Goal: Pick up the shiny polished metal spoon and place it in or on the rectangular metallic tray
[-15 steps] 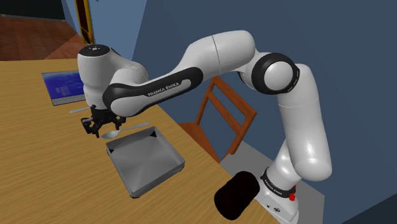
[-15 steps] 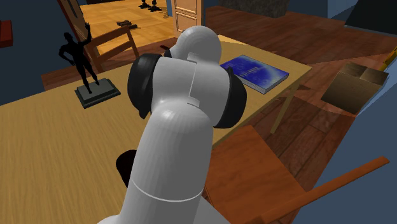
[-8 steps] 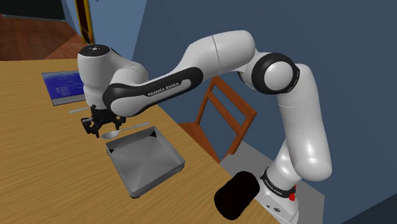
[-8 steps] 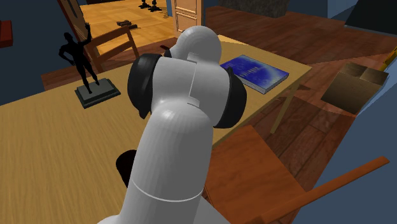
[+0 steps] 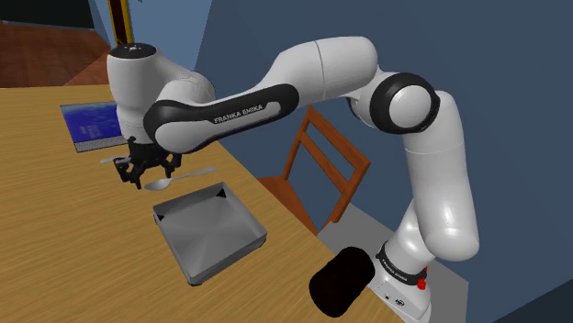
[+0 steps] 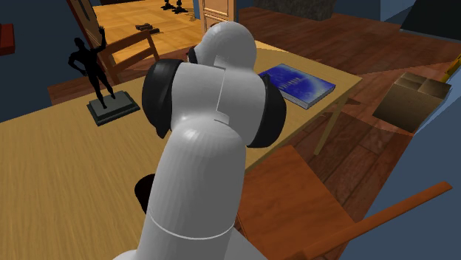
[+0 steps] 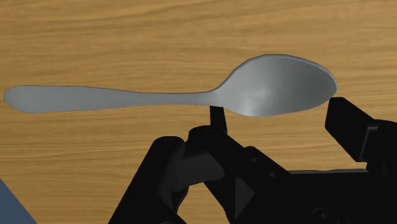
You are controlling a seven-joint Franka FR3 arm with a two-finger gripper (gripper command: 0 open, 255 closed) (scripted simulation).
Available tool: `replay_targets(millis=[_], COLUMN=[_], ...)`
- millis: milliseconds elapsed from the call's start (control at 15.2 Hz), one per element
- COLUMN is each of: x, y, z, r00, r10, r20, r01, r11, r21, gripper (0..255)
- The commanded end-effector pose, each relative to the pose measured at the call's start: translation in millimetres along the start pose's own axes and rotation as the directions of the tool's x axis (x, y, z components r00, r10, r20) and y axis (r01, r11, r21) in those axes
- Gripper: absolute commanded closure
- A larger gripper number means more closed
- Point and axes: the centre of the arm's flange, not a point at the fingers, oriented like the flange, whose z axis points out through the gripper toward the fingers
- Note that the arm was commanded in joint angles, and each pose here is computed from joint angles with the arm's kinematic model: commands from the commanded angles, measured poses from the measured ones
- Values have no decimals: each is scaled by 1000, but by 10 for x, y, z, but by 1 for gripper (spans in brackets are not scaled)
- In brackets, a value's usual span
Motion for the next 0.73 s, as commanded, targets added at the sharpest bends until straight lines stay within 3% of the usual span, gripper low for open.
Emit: replay_targets(millis=[0, 660], x=[22, 104], y=[8, 27], z=[-111, -633], r00=[1000, 1000], r10=[0, 0], r20=[0, 0], r01=[0, 0], r11=[1000, 1000], r21=[0, 0], gripper=[255, 255])
